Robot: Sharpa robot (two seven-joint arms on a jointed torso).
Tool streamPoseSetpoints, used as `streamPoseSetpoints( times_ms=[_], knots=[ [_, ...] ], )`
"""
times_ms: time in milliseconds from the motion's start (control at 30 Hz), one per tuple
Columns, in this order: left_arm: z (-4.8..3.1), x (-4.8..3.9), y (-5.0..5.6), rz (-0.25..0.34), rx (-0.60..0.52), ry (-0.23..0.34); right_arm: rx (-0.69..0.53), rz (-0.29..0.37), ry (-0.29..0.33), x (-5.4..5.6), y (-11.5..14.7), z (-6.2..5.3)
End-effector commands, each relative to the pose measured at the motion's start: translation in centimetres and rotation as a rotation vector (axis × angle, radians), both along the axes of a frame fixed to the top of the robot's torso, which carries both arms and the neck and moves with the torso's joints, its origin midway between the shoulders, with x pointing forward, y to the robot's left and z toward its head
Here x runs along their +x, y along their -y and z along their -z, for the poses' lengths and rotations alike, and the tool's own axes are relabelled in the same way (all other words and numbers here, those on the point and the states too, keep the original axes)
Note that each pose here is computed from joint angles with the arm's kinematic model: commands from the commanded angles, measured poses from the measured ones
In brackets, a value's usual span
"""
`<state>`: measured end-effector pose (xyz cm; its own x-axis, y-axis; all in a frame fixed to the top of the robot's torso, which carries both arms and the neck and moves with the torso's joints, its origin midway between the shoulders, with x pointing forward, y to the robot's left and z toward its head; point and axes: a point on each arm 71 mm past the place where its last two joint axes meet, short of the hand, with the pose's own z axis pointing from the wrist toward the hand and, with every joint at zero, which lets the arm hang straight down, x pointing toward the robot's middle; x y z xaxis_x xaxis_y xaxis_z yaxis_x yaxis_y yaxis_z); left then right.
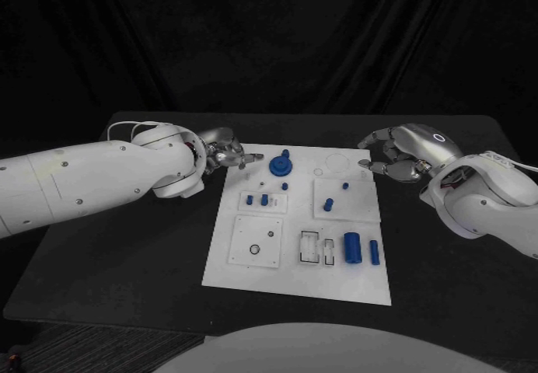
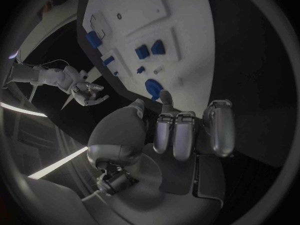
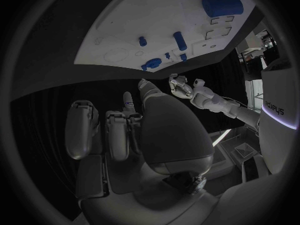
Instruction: Assemble the parts on the task board
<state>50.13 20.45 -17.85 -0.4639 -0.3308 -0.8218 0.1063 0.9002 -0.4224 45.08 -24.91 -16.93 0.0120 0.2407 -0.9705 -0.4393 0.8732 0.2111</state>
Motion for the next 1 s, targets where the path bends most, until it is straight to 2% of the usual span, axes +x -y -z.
streamPoseSetpoints(
  times_ms=[33,233,367,467,700,1000],
  knots=[
    [-1.74,0.92,0.9,0.123,-0.13,0.174,0.007,0.013,0.006,-0.1,0.0,0.0],
    [-2.82,2.5,1.9,0.323,-0.208,0.291,0.008,0.015,0.008,0.0,0.0,0.0],
    [-3.19,3.42,2.3,0.379,-0.239,0.378,0.009,0.017,0.01,0.0,0.1,0.0],
    [-3.22,4.05,2.6,0.399,-0.251,0.439,0.01,0.018,0.012,-0.1,0.2,-0.1],
    [-2.95,4.67,3.0,0.414,-0.258,0.492,0.013,0.015,0.013,-0.2,0.2,-0.1],
    [-3.22,3.64,2.5,0.42,-0.286,0.566,0.013,0.017,0.011,-0.3,0.3,-0.1]
  ],
)
